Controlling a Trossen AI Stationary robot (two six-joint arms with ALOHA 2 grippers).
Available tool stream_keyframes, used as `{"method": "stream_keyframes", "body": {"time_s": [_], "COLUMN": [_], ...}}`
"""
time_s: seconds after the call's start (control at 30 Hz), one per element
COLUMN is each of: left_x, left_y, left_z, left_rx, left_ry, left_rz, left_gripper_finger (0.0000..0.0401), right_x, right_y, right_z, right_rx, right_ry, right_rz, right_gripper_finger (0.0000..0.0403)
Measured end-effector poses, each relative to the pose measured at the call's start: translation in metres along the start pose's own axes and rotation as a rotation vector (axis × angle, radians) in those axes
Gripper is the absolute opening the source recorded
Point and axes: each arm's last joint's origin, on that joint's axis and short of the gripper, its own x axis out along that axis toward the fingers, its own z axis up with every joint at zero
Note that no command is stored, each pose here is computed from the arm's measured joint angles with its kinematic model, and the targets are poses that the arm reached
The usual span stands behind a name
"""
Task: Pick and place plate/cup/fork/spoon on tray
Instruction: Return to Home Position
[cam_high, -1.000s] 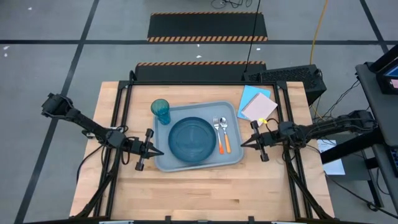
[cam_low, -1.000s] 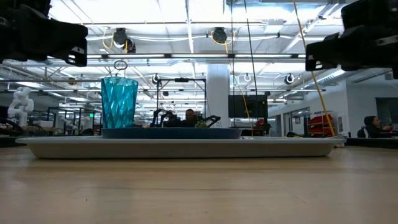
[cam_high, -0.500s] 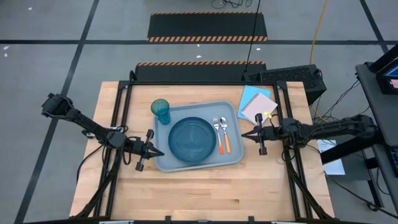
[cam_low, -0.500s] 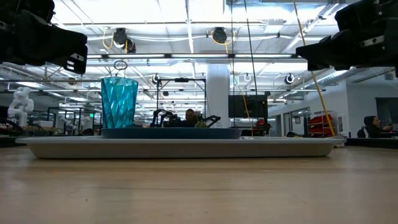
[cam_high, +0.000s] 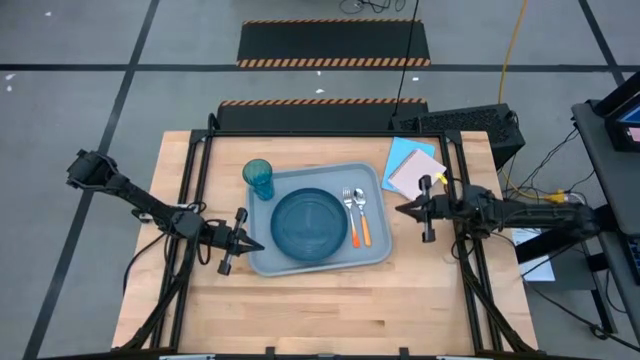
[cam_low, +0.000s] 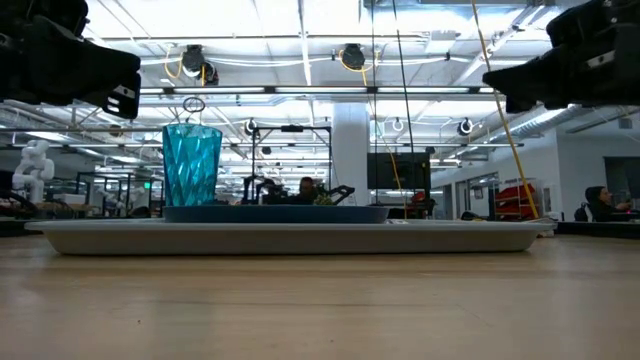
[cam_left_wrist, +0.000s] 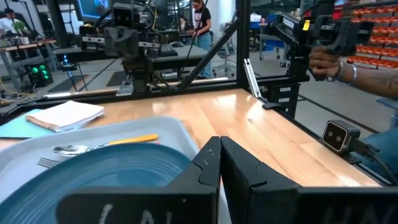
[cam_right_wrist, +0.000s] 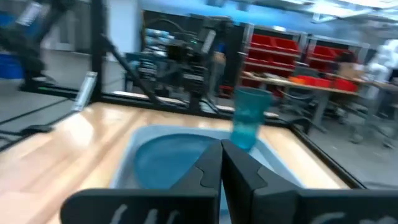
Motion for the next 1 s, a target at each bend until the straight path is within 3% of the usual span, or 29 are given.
{"method": "stream_keyframes", "body": {"time_s": [0.3, 0.73, 1.0], "left_x": [0.0, 0.0, 0.0], "left_y": [0.0, 0.0, 0.0], "left_z": [0.0, 0.0, 0.0], "left_rx": [0.008, 0.004, -0.011], "left_ry": [0.0, -0.001, 0.0], "left_rz": [0.0, 0.0, 0.0], "left_gripper_finger": [0.001, 0.001, 0.001], "right_x": [-0.01, -0.018, -0.018], "right_y": [-0.005, -0.001, -0.002], "right_z": [0.003, -0.005, -0.006], "right_rx": [0.004, 0.046, 0.065], "right_ry": [-0.028, 0.037, 0.047], "right_rz": [-0.131, -0.062, -0.089], "right_gripper_finger": [0.0, 0.0, 0.0]}}
